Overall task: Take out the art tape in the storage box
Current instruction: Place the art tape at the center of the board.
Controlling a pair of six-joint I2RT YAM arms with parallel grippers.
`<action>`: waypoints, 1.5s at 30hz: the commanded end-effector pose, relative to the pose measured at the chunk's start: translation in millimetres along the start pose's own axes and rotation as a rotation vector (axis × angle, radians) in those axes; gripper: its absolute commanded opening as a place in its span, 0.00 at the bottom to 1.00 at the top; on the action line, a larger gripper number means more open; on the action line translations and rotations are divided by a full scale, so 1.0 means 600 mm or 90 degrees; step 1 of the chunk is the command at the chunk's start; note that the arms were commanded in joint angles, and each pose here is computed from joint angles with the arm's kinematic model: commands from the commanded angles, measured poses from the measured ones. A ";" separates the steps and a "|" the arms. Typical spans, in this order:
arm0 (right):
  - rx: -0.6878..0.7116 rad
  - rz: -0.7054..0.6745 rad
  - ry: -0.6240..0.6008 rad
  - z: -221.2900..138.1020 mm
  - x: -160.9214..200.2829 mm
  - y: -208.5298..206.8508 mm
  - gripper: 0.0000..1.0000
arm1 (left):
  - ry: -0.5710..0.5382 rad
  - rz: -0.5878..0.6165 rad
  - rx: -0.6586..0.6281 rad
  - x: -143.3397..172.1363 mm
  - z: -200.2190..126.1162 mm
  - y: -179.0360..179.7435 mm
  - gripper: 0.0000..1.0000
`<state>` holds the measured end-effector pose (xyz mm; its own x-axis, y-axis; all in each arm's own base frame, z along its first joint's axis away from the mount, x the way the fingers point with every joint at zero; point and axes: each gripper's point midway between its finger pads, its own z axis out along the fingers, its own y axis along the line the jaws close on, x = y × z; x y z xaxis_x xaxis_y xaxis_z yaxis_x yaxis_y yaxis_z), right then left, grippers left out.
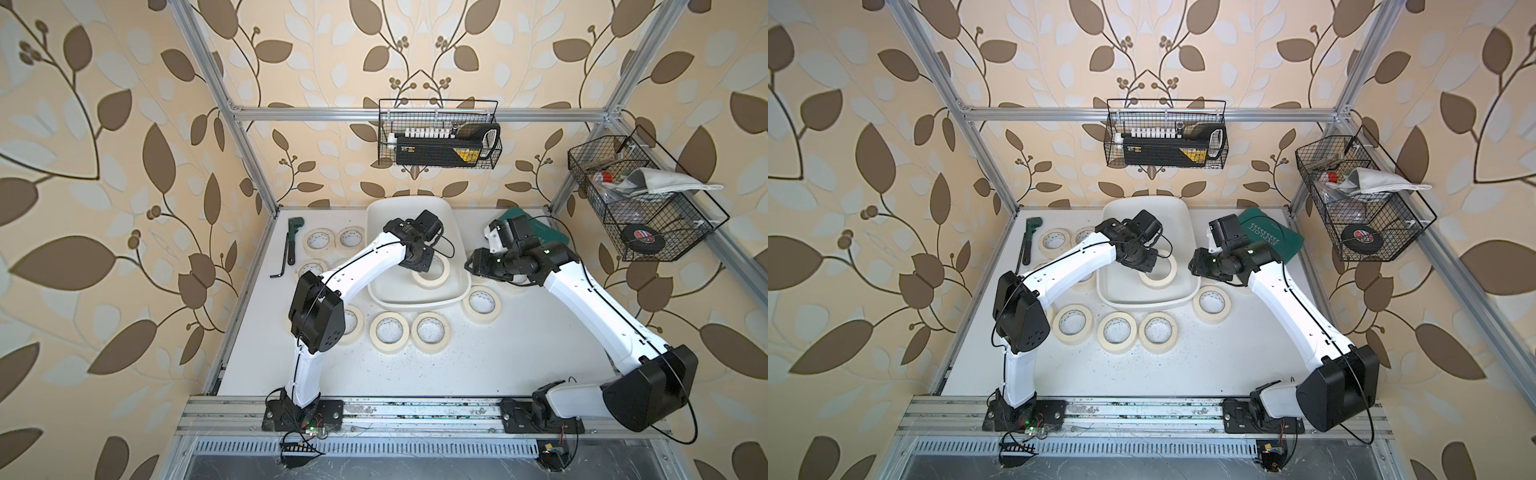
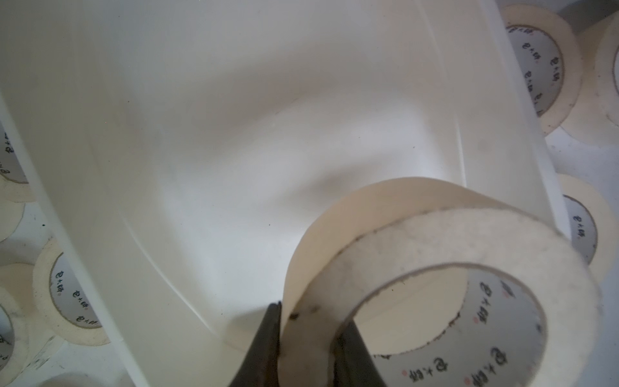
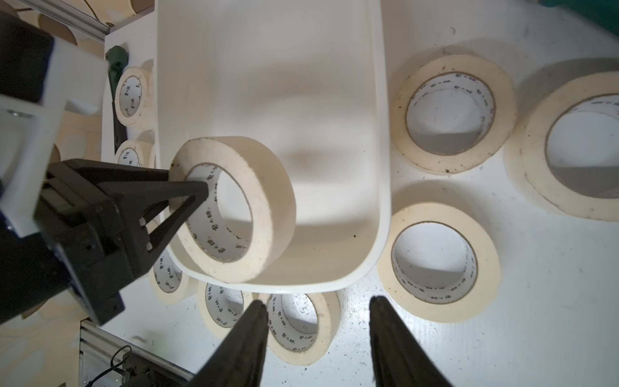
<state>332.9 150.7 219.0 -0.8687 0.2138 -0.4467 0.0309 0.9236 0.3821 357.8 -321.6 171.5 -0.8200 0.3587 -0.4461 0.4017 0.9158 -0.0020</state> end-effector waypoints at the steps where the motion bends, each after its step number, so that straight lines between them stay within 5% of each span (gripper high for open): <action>1: 0.016 -0.007 -0.008 0.008 -0.010 0.011 0.52 | -0.099 0.001 0.023 -0.047 -0.098 -0.013 0.02; 28: 0.057 -0.054 0.011 0.065 -0.006 0.034 0.56 | -0.097 0.018 0.075 -0.039 -0.111 -0.057 0.01; 30: 0.057 -0.053 0.013 0.067 -0.005 0.035 0.52 | -0.095 0.018 0.076 -0.040 -0.110 -0.057 0.01; 33: 0.052 -0.053 0.012 0.065 -0.005 0.036 0.30 | -0.092 0.018 0.083 -0.038 -0.110 -0.061 0.03; 39: 0.051 -0.058 0.001 0.056 -0.007 0.036 0.05 | -0.096 0.017 0.136 -0.036 -0.124 -0.081 0.21; 45: 0.062 -0.069 -0.006 0.047 -0.013 0.028 0.00 | -0.115 0.001 0.177 -0.040 -0.145 -0.090 0.66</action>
<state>347.9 175.6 187.4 -0.8917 0.1110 -0.4388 0.0003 0.9696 0.2447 330.7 -358.3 215.3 -0.7737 0.3591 -0.5220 0.4934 0.8583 -0.1408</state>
